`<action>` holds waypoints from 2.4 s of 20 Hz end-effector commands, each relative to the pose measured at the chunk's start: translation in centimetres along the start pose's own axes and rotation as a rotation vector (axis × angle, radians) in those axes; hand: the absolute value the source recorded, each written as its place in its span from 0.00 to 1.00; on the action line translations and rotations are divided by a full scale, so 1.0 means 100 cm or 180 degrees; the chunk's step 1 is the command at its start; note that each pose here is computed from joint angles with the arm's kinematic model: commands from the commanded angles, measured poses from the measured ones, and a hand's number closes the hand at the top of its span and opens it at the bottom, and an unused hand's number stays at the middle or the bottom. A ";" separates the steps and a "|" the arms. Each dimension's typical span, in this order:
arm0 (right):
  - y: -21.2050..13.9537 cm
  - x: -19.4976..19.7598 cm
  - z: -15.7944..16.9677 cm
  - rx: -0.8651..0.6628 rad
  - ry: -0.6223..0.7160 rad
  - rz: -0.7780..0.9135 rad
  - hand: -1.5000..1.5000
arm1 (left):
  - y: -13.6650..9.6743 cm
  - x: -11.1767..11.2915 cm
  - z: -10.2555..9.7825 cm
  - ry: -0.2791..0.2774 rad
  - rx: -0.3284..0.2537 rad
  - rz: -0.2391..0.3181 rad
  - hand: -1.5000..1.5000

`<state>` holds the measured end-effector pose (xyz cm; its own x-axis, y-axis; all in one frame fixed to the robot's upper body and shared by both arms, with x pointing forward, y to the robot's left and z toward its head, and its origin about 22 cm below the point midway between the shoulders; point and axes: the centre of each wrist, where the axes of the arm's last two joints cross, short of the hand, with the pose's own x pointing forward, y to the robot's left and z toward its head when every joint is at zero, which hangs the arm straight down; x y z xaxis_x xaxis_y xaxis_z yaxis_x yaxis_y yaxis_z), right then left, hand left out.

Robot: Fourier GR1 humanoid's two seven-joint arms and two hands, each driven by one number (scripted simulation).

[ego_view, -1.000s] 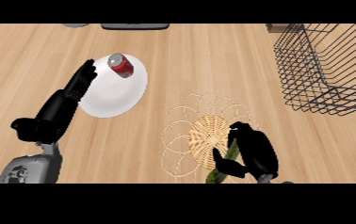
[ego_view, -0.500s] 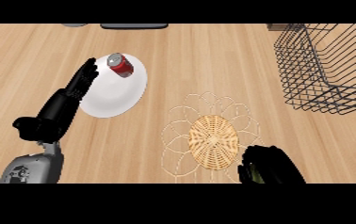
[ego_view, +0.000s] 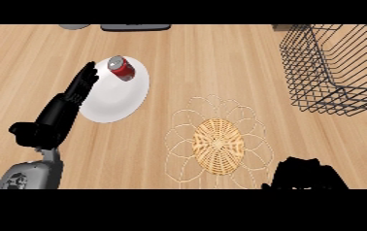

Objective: Pick the squash from the placemat and place it in the basket

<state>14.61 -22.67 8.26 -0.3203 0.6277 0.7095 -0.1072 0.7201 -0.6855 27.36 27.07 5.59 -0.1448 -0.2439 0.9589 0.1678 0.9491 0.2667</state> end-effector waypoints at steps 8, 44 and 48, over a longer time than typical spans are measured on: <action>-0.087 0.061 0.033 -0.0603 0.0131 -0.0169 1.00 | -0.012 0.003 0.002 -0.0067 -0.0055 -0.0033 0.50; -0.224 -0.097 -0.160 -0.1848 0.1084 0.0053 1.00 | -0.001 0.001 -0.003 -0.0050 -0.0114 0.0028 0.50; -0.236 -0.120 -0.155 -0.1961 0.0940 0.0090 1.00 | -0.004 0.003 -0.005 -0.0023 -0.0069 -0.0027 0.50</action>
<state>35.48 -40.42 19.35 -0.0227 0.6354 0.7719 0.4663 0.6897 -0.5540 28.36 26.31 6.25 -0.1607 -0.2421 0.9568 0.1967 0.9421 0.2714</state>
